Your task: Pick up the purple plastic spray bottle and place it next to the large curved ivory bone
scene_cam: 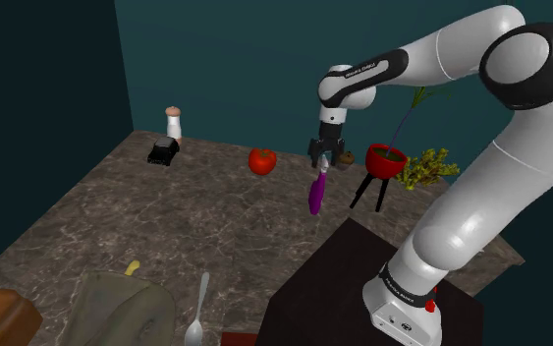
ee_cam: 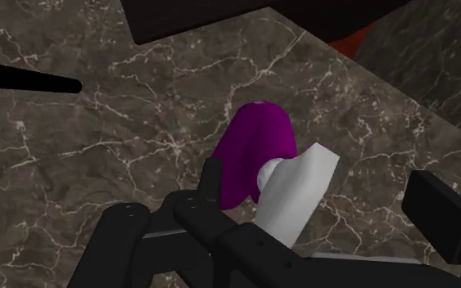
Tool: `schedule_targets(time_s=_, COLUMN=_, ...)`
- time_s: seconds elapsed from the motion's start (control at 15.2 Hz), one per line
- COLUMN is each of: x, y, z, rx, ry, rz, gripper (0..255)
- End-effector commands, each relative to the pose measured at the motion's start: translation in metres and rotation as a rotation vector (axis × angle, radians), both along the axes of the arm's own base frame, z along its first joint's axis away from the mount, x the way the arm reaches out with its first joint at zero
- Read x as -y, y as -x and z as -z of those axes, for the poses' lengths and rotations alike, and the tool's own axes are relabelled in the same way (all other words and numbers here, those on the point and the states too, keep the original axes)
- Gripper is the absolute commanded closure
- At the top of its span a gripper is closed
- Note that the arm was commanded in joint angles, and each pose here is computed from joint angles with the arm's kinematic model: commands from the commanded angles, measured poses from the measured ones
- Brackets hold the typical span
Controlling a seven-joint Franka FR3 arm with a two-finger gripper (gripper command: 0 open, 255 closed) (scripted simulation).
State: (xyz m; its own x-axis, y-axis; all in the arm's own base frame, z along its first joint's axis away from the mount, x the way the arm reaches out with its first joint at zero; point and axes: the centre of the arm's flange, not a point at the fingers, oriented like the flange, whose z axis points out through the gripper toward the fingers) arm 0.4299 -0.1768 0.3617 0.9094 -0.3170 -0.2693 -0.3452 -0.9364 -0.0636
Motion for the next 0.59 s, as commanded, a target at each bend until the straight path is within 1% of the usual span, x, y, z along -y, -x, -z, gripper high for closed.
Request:
schedule_targets(time_s=0.0, x=0.018, y=-0.012, z=0.020, rx=-0.007, ry=-0.007, rz=0.023, gripper=0)
schedule_targets(time_s=0.4, x=0.071, y=-0.040, z=0.079, rx=-0.030, ry=-0.031, rz=0.090, gripper=0)
schedule_targets(time_s=0.53, x=0.076, y=-0.042, z=0.091, rx=-0.033, ry=-0.033, rz=0.097, gripper=0)
